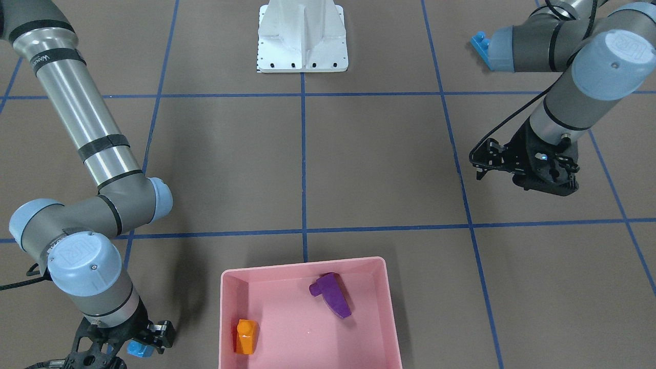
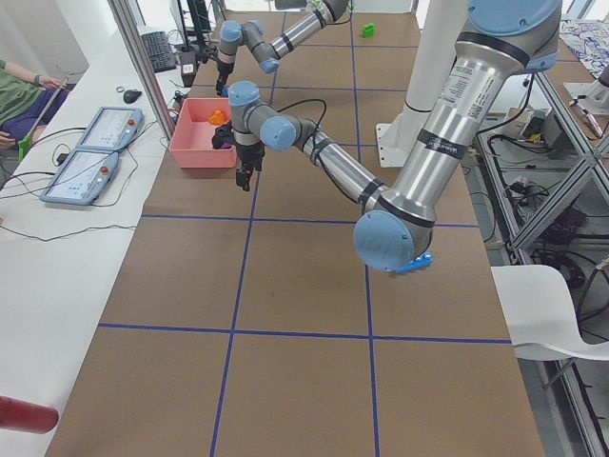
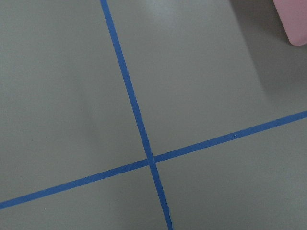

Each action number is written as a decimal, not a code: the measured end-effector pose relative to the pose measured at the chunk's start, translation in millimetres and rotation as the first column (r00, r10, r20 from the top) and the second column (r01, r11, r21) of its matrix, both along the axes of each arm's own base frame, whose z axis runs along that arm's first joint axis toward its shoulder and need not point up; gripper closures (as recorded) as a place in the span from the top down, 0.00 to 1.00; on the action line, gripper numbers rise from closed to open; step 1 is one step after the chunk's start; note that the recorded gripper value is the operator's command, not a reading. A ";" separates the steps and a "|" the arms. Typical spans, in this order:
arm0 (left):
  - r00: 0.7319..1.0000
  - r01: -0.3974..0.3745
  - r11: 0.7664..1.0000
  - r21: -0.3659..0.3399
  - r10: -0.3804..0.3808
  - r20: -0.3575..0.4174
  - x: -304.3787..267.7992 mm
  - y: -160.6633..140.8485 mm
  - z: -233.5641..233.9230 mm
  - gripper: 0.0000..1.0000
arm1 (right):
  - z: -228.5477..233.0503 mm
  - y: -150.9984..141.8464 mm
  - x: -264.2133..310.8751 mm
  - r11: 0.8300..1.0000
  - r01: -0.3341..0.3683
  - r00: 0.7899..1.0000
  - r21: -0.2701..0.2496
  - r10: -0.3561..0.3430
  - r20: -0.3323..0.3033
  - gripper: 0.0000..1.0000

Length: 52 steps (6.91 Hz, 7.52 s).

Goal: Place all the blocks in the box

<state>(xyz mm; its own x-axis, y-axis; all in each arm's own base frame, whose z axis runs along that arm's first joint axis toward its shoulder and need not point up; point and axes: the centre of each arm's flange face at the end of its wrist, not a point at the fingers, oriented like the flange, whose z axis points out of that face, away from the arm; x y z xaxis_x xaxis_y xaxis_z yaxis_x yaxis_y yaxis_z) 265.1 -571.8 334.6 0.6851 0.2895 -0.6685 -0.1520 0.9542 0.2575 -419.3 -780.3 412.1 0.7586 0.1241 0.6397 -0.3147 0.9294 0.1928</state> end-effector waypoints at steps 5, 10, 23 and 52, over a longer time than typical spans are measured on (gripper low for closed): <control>1.000 -0.001 1.000 -0.003 0.001 -0.001 1.3 0.8 0.3 1.00 | -43.4 -20.5 30.3 0.998 -0.035 0.999 0.047 0.033 0.043 0.00; 1.000 0.022 1.000 -0.017 -0.022 -0.010 2.1 0.9 -5.1 1.00 | -256.8 -17.5 -0.7 0.994 -0.104 0.967 -0.022 0.107 0.230 0.00; 1.000 0.030 0.999 -0.018 -0.030 -0.002 -32.6 52.5 22.0 1.00 | -320.5 78.5 -86.2 0.999 0.009 0.997 -0.031 -0.006 0.079 0.99; 0.963 -0.108 0.845 -0.524 0.219 0.154 39.3 445.0 228.0 0.00 | -118.2 393.1 195.4 0.960 0.281 0.959 0.012 -0.282 0.038 0.99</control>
